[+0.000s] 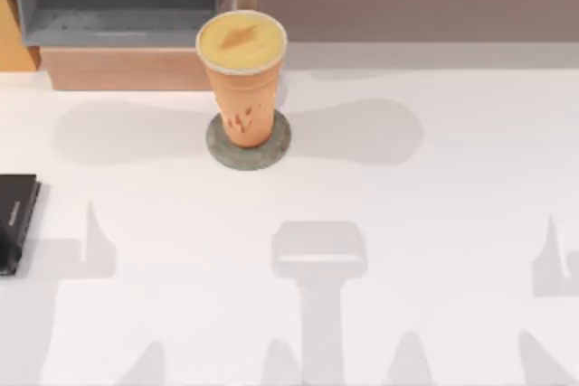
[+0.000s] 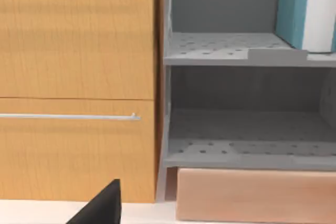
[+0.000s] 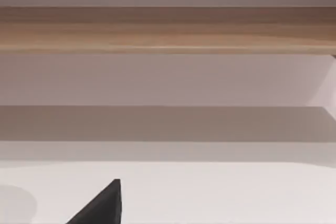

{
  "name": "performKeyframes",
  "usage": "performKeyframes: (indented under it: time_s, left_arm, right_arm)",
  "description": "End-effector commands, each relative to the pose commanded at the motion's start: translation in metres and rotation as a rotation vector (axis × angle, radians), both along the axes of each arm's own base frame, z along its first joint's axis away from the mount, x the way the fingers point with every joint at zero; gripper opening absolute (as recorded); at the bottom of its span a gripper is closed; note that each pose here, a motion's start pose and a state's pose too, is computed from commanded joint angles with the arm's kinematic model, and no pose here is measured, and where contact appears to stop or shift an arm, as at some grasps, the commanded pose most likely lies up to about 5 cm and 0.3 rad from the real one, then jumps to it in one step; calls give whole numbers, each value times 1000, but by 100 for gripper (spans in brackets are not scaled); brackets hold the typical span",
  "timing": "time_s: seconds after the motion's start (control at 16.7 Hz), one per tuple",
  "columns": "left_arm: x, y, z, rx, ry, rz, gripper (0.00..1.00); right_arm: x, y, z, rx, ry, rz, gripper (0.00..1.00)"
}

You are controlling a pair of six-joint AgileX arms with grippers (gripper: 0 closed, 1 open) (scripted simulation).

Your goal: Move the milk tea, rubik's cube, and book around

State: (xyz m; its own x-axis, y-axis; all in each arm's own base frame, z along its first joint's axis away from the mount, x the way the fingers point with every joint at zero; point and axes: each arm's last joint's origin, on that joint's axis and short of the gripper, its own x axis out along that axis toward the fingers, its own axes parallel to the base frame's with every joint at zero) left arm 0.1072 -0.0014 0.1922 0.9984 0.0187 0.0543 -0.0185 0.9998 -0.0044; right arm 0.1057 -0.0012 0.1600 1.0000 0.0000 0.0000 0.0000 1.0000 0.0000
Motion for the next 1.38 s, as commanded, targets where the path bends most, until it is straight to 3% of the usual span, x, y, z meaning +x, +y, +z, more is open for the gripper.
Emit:
performKeyframes:
  time_s: [0.3, 0.48, 0.6, 0.78, 1.02, 1.2, 1.38]
  left_arm:
    - [30, -6, 80, -22, -70, 6, 100]
    - [83, -17, 119, -34, -60, 0, 100]
    - [130, -29, 132, -38, -38, -4, 100]
    - [205, -55, 126, -35, 5, -11, 100]
    - [283, -91, 90, -23, 47, -22, 100]
    - [314, -112, 66, -15, 57, -31, 100]
    - [325, -121, 56, -13, 59, -36, 100]
  right_arm:
    - [0, 0, 0, 0, 0, 0, 100]
    - [0, 0, 0, 0, 0, 0, 100]
    - [0, 0, 0, 0, 0, 0, 100]
    - [0, 0, 0, 0, 0, 0, 100]
    - [0, 0, 0, 0, 0, 0, 100]
    - [0, 0, 0, 0, 0, 0, 100]
    - [0, 0, 0, 0, 0, 0, 100]
